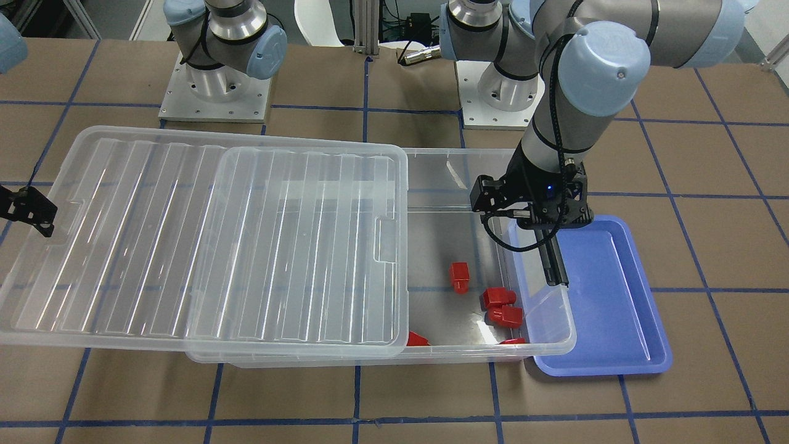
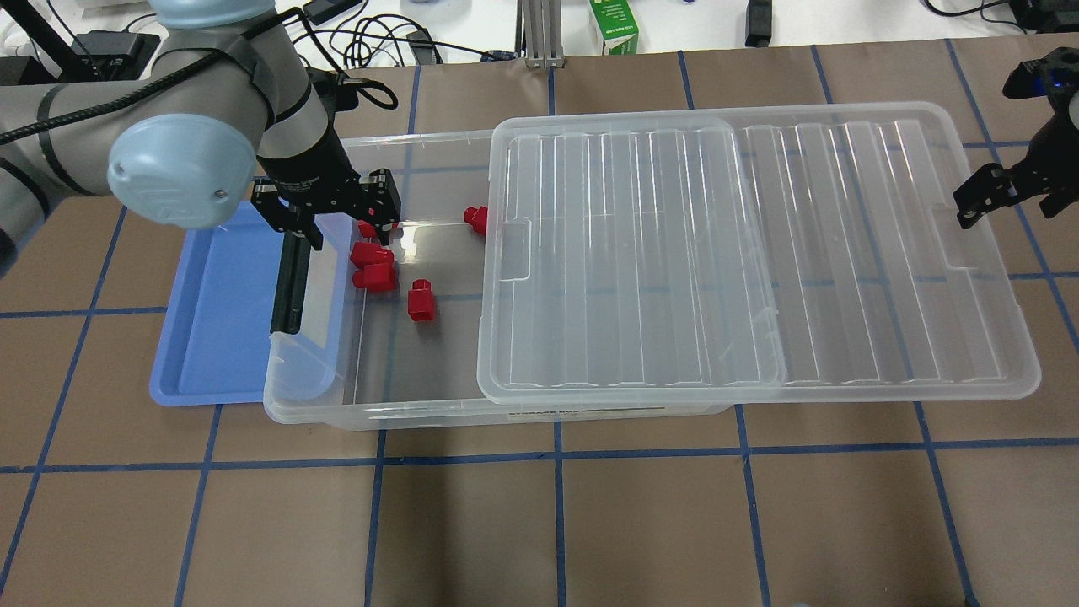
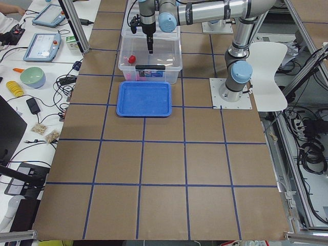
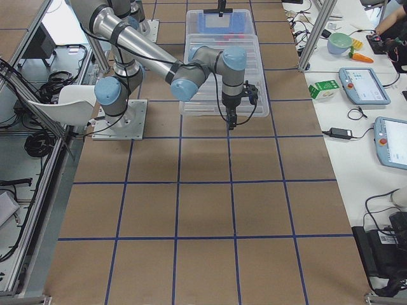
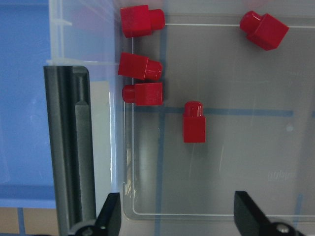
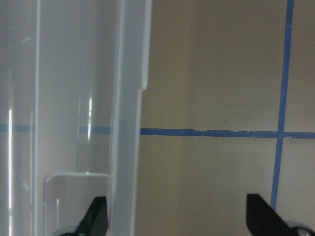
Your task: Place red block in blue tray from box
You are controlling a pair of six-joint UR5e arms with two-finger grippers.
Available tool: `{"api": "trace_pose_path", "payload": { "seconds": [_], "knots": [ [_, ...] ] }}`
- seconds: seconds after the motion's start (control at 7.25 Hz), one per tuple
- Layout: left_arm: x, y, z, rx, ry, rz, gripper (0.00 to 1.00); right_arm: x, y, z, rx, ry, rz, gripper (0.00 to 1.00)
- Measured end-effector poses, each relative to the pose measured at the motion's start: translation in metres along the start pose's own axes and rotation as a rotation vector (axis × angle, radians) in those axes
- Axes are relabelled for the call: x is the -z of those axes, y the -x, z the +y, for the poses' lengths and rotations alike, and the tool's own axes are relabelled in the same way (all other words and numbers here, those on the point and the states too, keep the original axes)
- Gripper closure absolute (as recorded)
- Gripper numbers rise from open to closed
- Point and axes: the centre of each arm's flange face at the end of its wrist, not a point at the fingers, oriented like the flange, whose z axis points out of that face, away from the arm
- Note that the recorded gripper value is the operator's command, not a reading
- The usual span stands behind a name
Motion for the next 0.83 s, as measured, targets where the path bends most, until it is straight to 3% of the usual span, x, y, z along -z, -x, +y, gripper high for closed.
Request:
{"api": "trace_pose_path", "payload": {
  "seconds": [0.41, 0.83],
  "knots": [
    [-0.048, -0.004, -0.019, 0.001, 0.017, 0.016, 0.17, 0.023, 0.001, -0.007, 0.002, -0.006, 0.003, 0.0],
    [-0.102, -0.011, -0.02, 0.006, 0.056, 0.08, 0.17, 0.114, 0.008, 0.012, 0.003, 0.021, -0.018, 0.0]
  ]
}}
